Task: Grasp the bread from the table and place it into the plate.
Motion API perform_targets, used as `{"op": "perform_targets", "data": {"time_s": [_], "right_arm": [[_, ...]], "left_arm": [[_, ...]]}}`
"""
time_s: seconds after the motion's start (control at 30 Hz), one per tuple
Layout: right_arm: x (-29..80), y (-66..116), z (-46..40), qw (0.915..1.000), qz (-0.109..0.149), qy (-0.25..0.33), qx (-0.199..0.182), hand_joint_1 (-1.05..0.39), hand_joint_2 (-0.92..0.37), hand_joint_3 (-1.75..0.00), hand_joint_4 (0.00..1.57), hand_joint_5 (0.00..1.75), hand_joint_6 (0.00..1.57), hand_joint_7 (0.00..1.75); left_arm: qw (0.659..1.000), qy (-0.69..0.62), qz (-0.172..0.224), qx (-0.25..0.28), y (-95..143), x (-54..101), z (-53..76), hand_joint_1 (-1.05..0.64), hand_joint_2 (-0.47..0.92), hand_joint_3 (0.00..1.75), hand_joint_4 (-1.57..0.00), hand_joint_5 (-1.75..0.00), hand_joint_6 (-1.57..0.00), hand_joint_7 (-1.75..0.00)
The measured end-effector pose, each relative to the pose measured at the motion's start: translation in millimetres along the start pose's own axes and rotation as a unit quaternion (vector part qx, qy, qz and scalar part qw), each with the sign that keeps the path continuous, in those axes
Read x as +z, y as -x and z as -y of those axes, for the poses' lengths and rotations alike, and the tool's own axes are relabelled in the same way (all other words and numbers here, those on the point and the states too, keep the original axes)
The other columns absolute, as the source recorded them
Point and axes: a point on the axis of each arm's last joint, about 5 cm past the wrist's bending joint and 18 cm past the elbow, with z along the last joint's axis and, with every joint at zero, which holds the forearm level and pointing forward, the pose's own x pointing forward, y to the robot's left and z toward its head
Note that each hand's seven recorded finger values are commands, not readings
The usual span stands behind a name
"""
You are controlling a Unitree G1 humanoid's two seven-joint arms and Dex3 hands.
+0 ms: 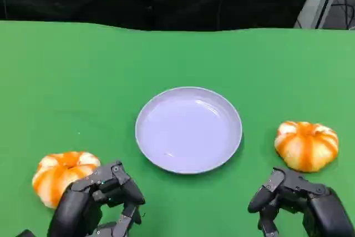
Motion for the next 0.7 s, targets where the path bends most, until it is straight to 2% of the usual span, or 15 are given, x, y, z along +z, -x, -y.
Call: {"op": "perform_targets", "data": {"time_s": [0.57,0.63,0.7], "right_arm": [[0.0,0.1,0.4,1.0,0.0,0.002,0.001,0.01,-0.32,-1.4,0.76,1.6,0.8,1.35],[0.0,0.1,0.4,1.0,0.0,0.002,0.001,0.03,-0.32,-1.41,0.76,1.6,0.8,1.35],[0.0,0.0,0.2,1.0,0.0,0.002,0.001,0.03,-0.31,-1.41,0.76,1.6,0.79,1.34]], "left_arm": [[1.0,0.001,-0.004,-0.002,0.4,-0.1,-0.4,-0.16,0.56,1.1,-0.77,-1.67,-0.75,-1.46],[1.0,0.0,-0.004,-0.004,0.4,0.0,-0.6,-0.14,0.67,0.91,-0.72,-1.49,-0.73,-1.27],[1.0,-0.003,-0.002,0.0,0.7,0.5,-2.0,-0.15,0.8,0.65,-0.68,-1.31,-0.74,-1.04]]}}
